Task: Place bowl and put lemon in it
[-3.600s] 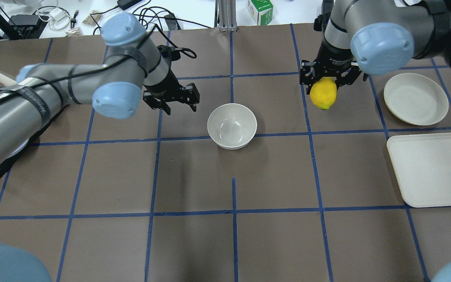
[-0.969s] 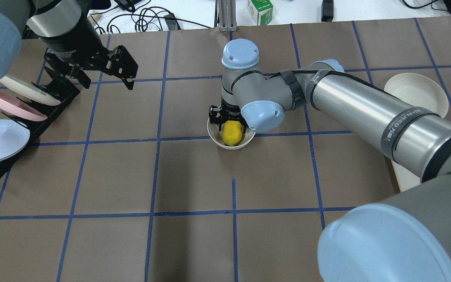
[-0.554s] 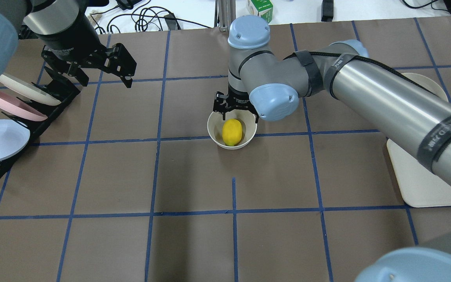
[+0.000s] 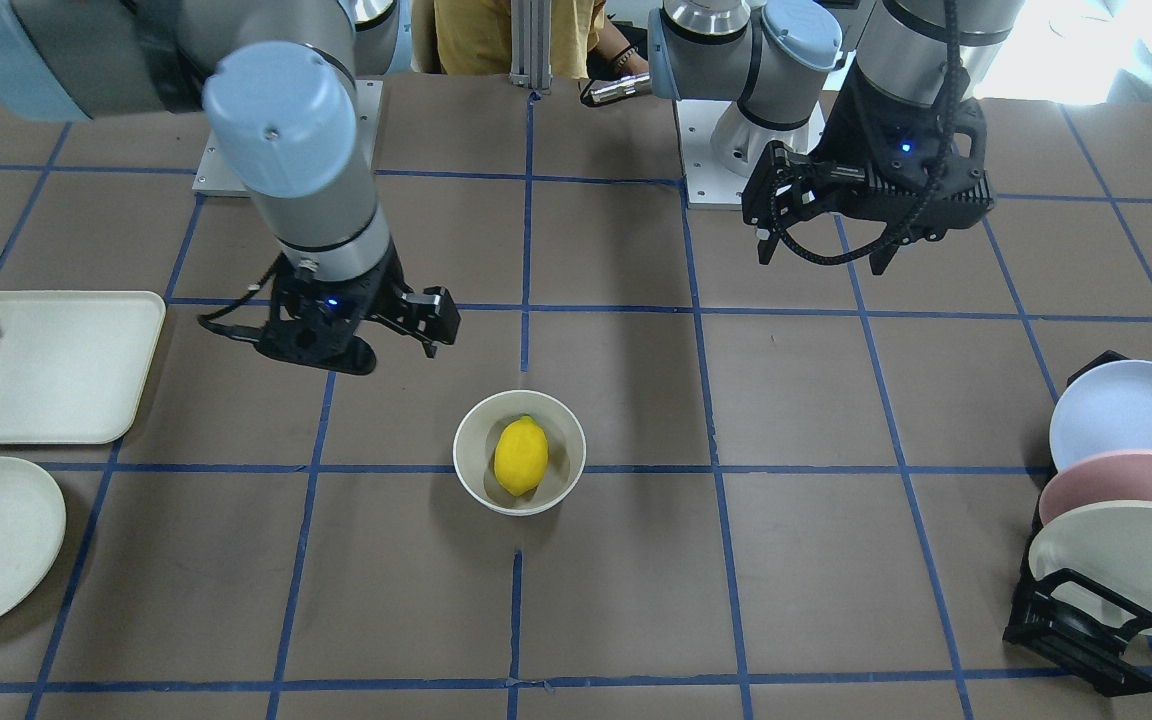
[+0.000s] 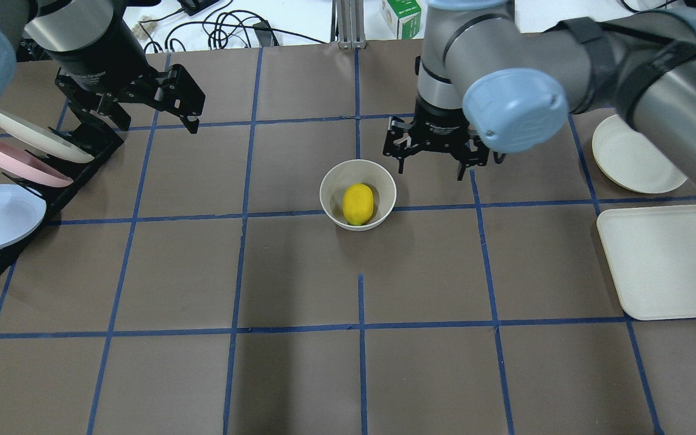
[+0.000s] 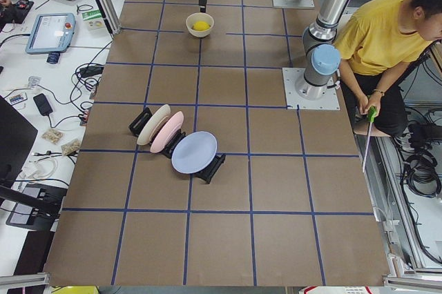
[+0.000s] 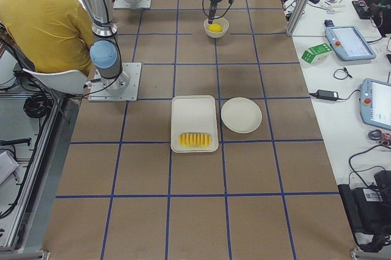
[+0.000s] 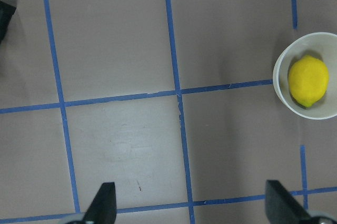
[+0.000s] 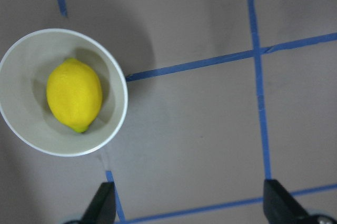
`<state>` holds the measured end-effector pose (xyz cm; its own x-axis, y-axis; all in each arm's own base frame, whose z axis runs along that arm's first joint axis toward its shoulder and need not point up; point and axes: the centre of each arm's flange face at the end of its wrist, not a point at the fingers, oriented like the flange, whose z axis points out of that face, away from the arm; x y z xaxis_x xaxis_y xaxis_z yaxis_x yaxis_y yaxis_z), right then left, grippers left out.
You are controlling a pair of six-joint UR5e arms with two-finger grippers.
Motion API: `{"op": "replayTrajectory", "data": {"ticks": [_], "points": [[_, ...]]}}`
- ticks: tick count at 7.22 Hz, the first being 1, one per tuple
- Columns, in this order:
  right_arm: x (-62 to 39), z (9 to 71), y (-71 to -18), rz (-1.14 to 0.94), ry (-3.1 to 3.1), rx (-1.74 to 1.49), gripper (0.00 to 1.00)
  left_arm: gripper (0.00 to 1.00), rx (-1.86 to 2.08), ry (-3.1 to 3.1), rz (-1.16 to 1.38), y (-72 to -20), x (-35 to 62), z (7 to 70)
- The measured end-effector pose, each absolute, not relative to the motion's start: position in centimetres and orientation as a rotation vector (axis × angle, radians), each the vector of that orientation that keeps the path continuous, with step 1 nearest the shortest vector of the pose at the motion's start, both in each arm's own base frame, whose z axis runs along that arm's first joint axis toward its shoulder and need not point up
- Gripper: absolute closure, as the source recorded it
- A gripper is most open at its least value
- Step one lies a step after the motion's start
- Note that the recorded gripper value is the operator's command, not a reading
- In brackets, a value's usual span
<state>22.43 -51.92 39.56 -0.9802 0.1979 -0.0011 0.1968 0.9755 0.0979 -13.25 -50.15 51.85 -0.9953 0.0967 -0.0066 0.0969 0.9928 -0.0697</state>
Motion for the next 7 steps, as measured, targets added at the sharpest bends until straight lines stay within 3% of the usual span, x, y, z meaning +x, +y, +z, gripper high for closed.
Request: {"op": "replayTrajectory", "data": {"ticks": [3, 7], "points": [[17.0, 45.0, -49.7, 0.113, 3.089, 0.385, 0.00, 0.00, 0.145, 3.137, -0.114, -49.9, -13.3, 52.0], [16.0, 47.5, -47.8, 0.069, 3.106, 0.246, 0.00, 0.00, 0.146, 3.138, -0.114, -49.9, -13.4, 52.0]]}}
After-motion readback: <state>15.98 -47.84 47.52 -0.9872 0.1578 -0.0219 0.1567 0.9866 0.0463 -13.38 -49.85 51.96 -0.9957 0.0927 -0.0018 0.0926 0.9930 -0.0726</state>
